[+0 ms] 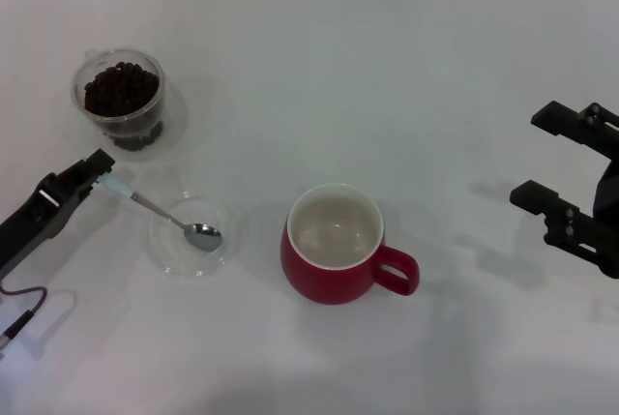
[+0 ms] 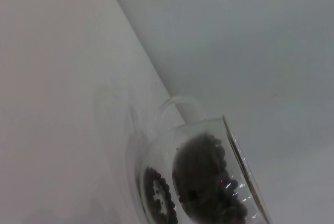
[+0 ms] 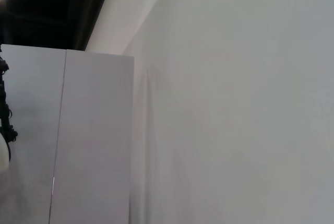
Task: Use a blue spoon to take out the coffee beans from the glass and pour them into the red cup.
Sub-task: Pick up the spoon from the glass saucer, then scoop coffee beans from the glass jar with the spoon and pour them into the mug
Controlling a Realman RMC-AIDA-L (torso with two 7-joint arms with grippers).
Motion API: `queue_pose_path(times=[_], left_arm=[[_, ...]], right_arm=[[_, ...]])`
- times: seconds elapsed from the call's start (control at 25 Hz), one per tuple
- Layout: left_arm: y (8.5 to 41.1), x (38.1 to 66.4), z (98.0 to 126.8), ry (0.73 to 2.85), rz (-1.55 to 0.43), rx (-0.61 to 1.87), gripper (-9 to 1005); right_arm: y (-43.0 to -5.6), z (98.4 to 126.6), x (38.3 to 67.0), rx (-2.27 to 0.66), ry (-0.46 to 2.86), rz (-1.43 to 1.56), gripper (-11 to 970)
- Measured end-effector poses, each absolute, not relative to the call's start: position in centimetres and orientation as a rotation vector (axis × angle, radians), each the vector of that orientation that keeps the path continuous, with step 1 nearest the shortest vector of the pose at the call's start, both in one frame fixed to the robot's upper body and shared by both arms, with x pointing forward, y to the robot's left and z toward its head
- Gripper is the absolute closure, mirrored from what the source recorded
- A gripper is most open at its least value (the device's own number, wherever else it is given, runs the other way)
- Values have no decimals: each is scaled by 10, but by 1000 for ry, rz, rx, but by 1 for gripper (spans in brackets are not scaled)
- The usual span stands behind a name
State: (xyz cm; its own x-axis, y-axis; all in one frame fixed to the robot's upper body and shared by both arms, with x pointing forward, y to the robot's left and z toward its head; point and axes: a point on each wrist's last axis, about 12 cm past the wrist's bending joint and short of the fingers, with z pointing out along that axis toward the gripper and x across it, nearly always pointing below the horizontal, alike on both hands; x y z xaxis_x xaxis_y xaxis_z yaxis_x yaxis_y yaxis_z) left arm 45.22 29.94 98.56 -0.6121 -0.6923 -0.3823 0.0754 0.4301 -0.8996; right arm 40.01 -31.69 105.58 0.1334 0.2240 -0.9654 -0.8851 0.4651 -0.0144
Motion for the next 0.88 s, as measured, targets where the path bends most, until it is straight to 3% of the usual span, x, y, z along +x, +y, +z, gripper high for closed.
queue_pose_path(times=[0.12, 0.44, 0.64, 0.88], left_arm=[[300, 452, 986, 1908, -1254, -525, 867], [320, 450, 1001, 1848, -1265, -454, 868], [352, 448, 1037, 1657, -1257, -323, 867], [380, 472, 1072, 1596, -1201, -183, 866]], right_arm=[[-315, 1055, 400, -715, 1163, 912, 250], [-313, 1054, 402, -716, 1164, 914, 249], [-309, 1055, 403, -719, 1148, 920, 249], [-305, 1056, 402, -722, 1116, 918, 249]])
